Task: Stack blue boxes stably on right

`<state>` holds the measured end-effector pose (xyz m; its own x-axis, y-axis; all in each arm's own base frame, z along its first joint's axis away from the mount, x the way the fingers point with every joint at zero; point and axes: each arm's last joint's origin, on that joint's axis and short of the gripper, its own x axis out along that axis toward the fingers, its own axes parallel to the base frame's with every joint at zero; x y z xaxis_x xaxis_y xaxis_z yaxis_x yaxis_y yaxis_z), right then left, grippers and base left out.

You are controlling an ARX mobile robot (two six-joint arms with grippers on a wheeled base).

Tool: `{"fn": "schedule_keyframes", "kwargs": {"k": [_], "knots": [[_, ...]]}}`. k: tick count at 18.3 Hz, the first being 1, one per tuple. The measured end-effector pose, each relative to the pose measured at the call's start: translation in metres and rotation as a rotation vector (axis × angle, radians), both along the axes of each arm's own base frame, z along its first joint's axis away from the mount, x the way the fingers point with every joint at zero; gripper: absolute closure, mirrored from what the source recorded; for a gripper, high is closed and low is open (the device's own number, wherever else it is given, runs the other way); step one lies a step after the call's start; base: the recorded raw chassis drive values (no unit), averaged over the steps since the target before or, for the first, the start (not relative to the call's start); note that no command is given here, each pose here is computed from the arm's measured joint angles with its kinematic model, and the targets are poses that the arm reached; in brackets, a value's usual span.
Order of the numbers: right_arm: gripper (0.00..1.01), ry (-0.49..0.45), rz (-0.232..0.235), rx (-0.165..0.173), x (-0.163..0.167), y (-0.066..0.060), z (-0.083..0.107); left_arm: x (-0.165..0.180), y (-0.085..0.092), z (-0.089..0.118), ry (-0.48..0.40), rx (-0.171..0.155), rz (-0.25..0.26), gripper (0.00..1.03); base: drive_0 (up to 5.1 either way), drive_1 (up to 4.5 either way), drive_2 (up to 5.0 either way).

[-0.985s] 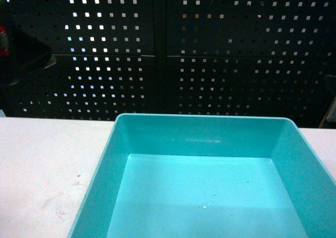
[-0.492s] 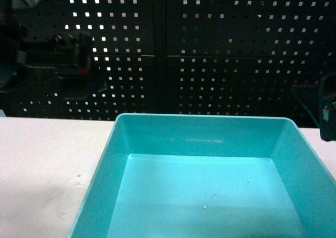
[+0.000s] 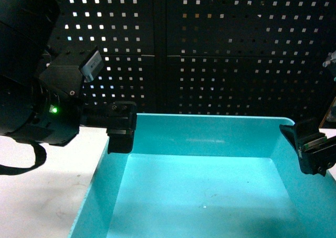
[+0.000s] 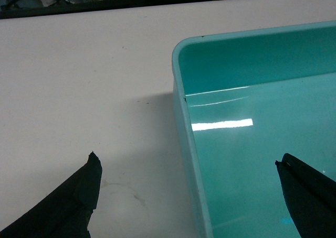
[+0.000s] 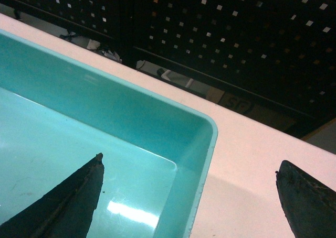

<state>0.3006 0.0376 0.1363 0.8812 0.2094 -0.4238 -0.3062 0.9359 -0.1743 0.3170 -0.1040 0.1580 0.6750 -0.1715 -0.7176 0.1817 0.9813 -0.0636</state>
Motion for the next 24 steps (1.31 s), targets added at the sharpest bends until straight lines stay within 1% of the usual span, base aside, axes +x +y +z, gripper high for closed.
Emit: {"fn": "schedule_keyframes", "kwargs": {"k": [1, 3, 5, 8, 9, 10, 12, 13, 15, 18, 19, 20, 21, 22, 23, 24], "knots": [[0.03, 0.009, -0.001, -0.003, 0.001, -0.001, -0.006, 0.003, -0.002, -0.004, 0.008, 0.001, 0.007, 0.05, 0.0, 0.0, 0.0], [0.03, 0.042, -0.003, -0.013, 0.001, -0.004, -0.021, 0.007, -0.007, -0.015, 0.047, 0.016, 0.011, 0.05, 0.0, 0.0, 0.0], [0.03, 0.073, -0.006, -0.023, -0.002, -0.006, -0.035, 0.009, -0.01, -0.022, 0.071, 0.019, 0.028, 0.05, 0.0, 0.0, 0.0], [0.03, 0.107, -0.015, -0.036, -0.01, -0.01, -0.052, 0.007, -0.017, -0.03, 0.098, 0.013, 0.038, 0.05, 0.0, 0.0, 0.0], [0.03, 0.119, -0.013, -0.046, -0.013, -0.01, -0.057, 0.005, -0.018, -0.032, 0.103, 0.007, 0.042, 0.05, 0.0, 0.0, 0.0], [0.03, 0.13, -0.014, -0.047, -0.015, -0.011, -0.061, 0.003, -0.019, -0.033, 0.107, 0.005, 0.043, 0.05, 0.0, 0.0, 0.0], [0.03, 0.121, -0.013, -0.053, -0.016, -0.01, -0.062, -0.001, -0.02, -0.037, 0.12, 0.013, 0.047, 0.05, 0.0, 0.0, 0.0], [0.03, 0.117, -0.014, -0.055, -0.017, -0.011, -0.063, -0.003, -0.021, -0.039, 0.125, 0.026, 0.057, 0.05, 0.0, 0.0, 0.0], [0.04, 0.115, -0.013, -0.055, -0.018, -0.01, -0.063, -0.005, -0.024, -0.039, 0.127, 0.027, 0.058, 0.05, 0.0, 0.0, 0.0], [0.3, 0.112, -0.01, -0.058, -0.02, -0.009, -0.064, -0.007, -0.029, -0.04, 0.135, 0.03, 0.048, 0.05, 0.0, 0.0, 0.0], [0.39, 0.111, -0.008, -0.06, -0.022, -0.009, -0.065, -0.008, -0.03, -0.04, 0.135, 0.025, 0.052, 0.05, 0.0, 0.0, 0.0], [0.6, 0.107, -0.008, -0.061, -0.024, -0.009, -0.066, -0.008, -0.03, -0.04, 0.138, 0.025, 0.063, 0.05, 0.0, 0.0, 0.0], [0.77, 0.108, -0.022, -0.041, -0.027, -0.009, -0.067, -0.01, -0.029, -0.043, 0.141, 0.037, 0.086, 0.05, 0.0, 0.0, 0.0], [0.88, 0.119, -0.053, 0.021, -0.03, -0.01, -0.067, -0.015, -0.029, -0.046, 0.154, 0.042, 0.102, 0.05, 0.0, 0.0, 0.0], [0.93, 0.121, -0.058, 0.057, -0.033, -0.006, -0.066, -0.018, -0.033, -0.046, 0.162, 0.033, 0.104, 0.05, 0.0, 0.0, 0.0], [0.94, 0.119, -0.069, 0.074, -0.035, -0.006, -0.067, -0.022, -0.039, -0.046, 0.18, 0.022, 0.113, 0.05, 0.0, 0.0, 0.0]]}}
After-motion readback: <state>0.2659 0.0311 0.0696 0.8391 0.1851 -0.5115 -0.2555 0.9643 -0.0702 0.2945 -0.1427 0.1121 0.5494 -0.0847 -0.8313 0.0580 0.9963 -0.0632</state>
